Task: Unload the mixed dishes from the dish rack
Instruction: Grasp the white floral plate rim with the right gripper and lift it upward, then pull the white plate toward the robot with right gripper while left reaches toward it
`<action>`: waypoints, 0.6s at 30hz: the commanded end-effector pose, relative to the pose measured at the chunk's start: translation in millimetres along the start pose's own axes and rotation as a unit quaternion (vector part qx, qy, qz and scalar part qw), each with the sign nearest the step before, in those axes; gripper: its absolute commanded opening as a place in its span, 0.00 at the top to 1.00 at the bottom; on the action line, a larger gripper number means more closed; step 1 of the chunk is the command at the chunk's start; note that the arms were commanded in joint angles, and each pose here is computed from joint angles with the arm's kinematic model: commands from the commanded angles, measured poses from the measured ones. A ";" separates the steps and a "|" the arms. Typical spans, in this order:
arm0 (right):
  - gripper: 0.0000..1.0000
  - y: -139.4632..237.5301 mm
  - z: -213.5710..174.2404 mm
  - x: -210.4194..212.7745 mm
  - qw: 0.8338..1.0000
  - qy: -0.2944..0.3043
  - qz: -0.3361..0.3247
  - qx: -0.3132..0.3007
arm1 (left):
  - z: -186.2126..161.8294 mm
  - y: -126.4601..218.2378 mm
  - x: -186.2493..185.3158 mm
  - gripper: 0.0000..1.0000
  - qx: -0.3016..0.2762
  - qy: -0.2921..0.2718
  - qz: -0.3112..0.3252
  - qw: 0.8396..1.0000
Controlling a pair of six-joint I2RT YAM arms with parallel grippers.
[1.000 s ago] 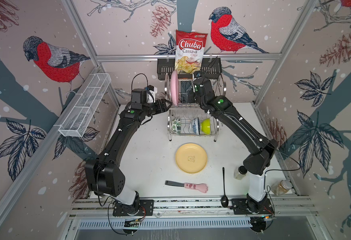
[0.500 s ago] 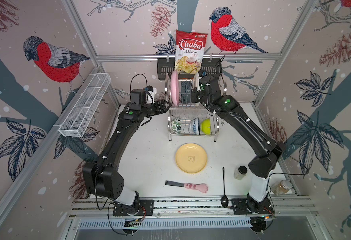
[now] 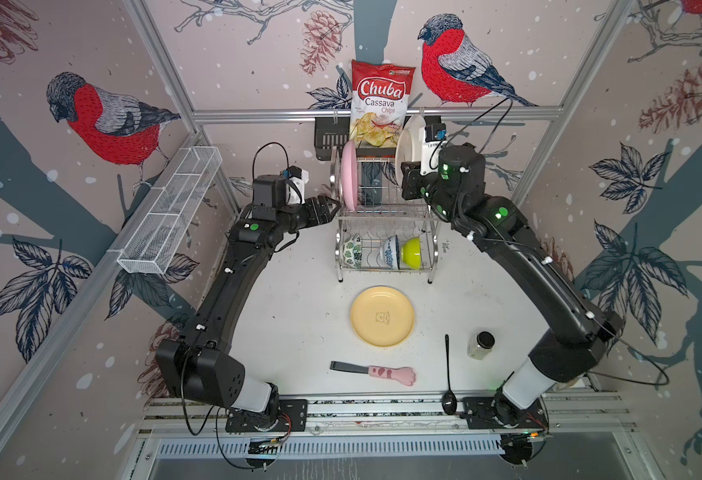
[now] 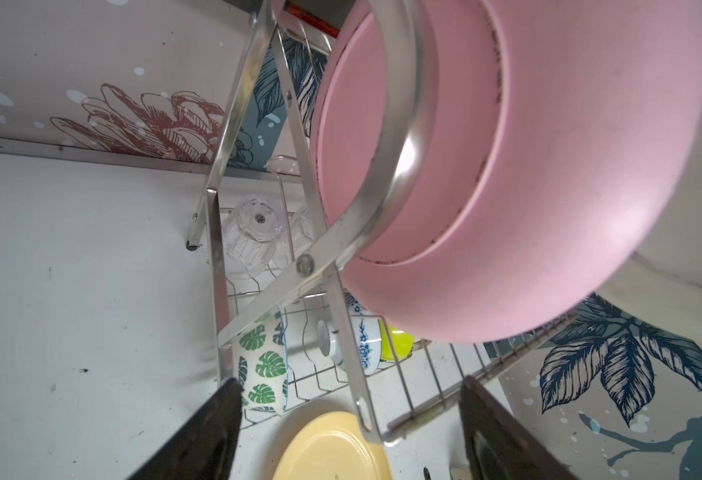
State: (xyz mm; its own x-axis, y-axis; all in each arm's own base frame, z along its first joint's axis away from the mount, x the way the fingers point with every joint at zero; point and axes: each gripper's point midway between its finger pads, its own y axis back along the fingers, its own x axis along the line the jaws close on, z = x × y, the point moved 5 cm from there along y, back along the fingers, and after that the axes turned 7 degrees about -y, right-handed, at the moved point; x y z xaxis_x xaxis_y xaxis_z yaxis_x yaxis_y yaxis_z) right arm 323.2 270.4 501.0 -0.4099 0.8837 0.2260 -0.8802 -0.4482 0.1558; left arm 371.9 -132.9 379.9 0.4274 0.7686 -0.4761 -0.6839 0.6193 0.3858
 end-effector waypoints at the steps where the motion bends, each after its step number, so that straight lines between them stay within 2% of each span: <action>1: 1.00 30.3 17.9 19.1 0.997 0.036 0.021 -0.071 | 7.7 14.6 -5.8 0.18 -0.018 -0.014 0.011 1.000; 6: 1.00 76.9 -12.4 43.7 0.992 0.100 0.016 -0.080 | 16.5 42.2 -17.9 0.13 -0.046 -0.013 0.020 0.999; 12: 1.00 114.5 -65.0 68.2 0.984 0.166 0.005 -0.064 | 23.4 78.3 -38.9 0.04 -0.070 -0.009 0.015 0.997; 18: 1.00 147.9 -121.4 98.5 0.960 0.272 -0.010 -0.060 | 16.6 107.1 -57.1 0.03 -0.077 0.010 -0.004 0.997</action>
State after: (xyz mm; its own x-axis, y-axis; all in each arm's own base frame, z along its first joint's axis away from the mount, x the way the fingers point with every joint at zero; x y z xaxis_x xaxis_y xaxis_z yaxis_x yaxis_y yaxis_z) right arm 126.9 318.5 414.3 -0.5753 0.7668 -0.2847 -0.8164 -0.5595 0.1428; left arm 294.6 -108.3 460.3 0.4303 0.7745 -0.4637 -0.7750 0.5803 0.2501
